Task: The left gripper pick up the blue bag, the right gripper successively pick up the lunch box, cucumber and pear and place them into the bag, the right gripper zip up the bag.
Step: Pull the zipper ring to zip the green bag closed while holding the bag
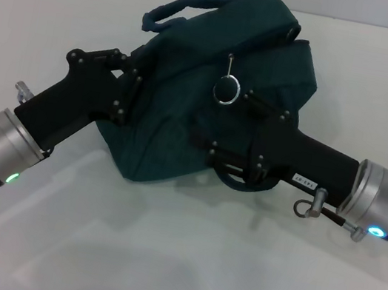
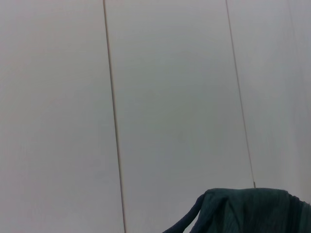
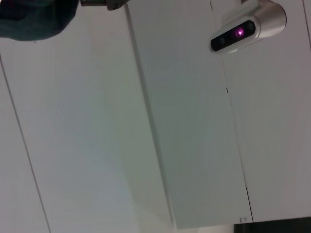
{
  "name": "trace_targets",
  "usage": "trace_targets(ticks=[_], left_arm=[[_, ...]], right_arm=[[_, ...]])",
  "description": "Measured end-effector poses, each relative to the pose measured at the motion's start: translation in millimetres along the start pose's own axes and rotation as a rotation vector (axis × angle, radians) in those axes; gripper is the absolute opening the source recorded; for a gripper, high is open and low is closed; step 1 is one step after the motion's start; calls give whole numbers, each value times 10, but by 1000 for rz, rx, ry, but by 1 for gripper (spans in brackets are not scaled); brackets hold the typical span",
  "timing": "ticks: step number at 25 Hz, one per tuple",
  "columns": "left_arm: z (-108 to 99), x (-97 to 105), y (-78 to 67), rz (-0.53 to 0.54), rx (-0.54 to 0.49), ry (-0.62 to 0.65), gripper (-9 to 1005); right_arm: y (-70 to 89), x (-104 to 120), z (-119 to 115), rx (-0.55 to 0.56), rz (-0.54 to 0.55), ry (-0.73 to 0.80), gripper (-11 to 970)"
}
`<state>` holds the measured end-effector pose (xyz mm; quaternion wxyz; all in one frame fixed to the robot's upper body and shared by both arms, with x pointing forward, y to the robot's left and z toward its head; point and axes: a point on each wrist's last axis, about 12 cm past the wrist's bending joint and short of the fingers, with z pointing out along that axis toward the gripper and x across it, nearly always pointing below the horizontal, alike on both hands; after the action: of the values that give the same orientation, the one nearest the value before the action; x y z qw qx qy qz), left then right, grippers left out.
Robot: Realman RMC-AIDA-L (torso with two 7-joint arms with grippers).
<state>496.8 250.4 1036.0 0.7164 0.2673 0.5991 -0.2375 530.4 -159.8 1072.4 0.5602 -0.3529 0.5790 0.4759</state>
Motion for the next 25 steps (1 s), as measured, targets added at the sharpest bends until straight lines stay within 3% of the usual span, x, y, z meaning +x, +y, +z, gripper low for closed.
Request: trace_targets(ticks=[12, 20, 25], left_arm=[[6, 4, -15, -2, 5, 0, 33], [6, 10, -40, -4, 18, 3, 32], [6, 13, -47, -6, 19, 3, 32]], right_arm=[[-70, -19, -45, 53, 13, -21, 824], [-96, 6, -48, 88, -4, -11, 686], [-69, 31, -56, 103, -70, -16, 572]])
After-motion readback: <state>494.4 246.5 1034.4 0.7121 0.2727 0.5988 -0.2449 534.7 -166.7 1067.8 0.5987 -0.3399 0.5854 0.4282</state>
